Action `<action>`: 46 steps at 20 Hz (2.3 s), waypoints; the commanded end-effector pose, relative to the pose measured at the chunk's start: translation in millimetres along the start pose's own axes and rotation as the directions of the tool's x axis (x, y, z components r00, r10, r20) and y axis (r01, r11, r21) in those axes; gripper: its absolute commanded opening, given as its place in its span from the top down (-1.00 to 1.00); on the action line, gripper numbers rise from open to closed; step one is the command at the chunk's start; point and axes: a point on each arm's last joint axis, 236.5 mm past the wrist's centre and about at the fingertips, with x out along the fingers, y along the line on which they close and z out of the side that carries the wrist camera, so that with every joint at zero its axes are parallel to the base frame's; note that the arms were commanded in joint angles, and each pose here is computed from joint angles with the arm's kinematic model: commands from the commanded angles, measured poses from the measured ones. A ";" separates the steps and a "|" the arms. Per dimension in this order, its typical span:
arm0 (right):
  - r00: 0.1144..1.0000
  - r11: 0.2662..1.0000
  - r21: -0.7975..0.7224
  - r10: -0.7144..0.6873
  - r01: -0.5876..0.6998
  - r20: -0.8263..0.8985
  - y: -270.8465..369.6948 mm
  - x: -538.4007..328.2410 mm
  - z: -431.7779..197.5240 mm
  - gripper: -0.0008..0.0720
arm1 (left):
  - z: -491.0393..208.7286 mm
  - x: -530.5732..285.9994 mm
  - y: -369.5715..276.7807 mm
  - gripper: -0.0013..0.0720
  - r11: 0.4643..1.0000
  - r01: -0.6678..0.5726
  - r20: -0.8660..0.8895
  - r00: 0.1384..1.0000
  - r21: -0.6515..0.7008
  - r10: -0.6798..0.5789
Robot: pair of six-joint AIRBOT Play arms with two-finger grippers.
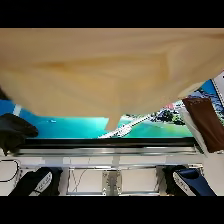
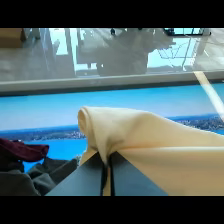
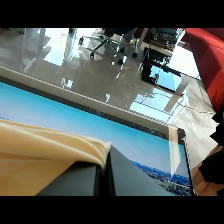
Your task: Fold the shirts.
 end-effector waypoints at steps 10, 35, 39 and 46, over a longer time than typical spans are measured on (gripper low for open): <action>0.781 0.959 0.132 0.280 -0.250 -0.559 126.3 322.2 -256.8 0.90 | -271.1 293.2 20.0 0.94 0.992 -0.019 -0.605 0.794 -0.127 -0.062; 0.426 0.853 0.518 0.444 0.070 -0.788 48.8 159.1 -398.1 -0.40 | -290.0 243.5 129.2 -0.92 0.955 -0.284 -0.612 0.743 0.081 0.273; 0.341 0.710 0.694 0.628 0.119 -0.700 130.8 114.6 -464.6 -0.41 | -354.5 210.9 95.7 -0.92 0.969 -0.248 -0.658 0.731 -0.008 0.182; 0.388 0.460 0.859 0.766 0.227 -0.513 210.5 95.7 -500.2 -0.41 | -348.3 204.2 70.9 -0.92 0.968 -0.219 -0.627 0.773 -0.125 0.094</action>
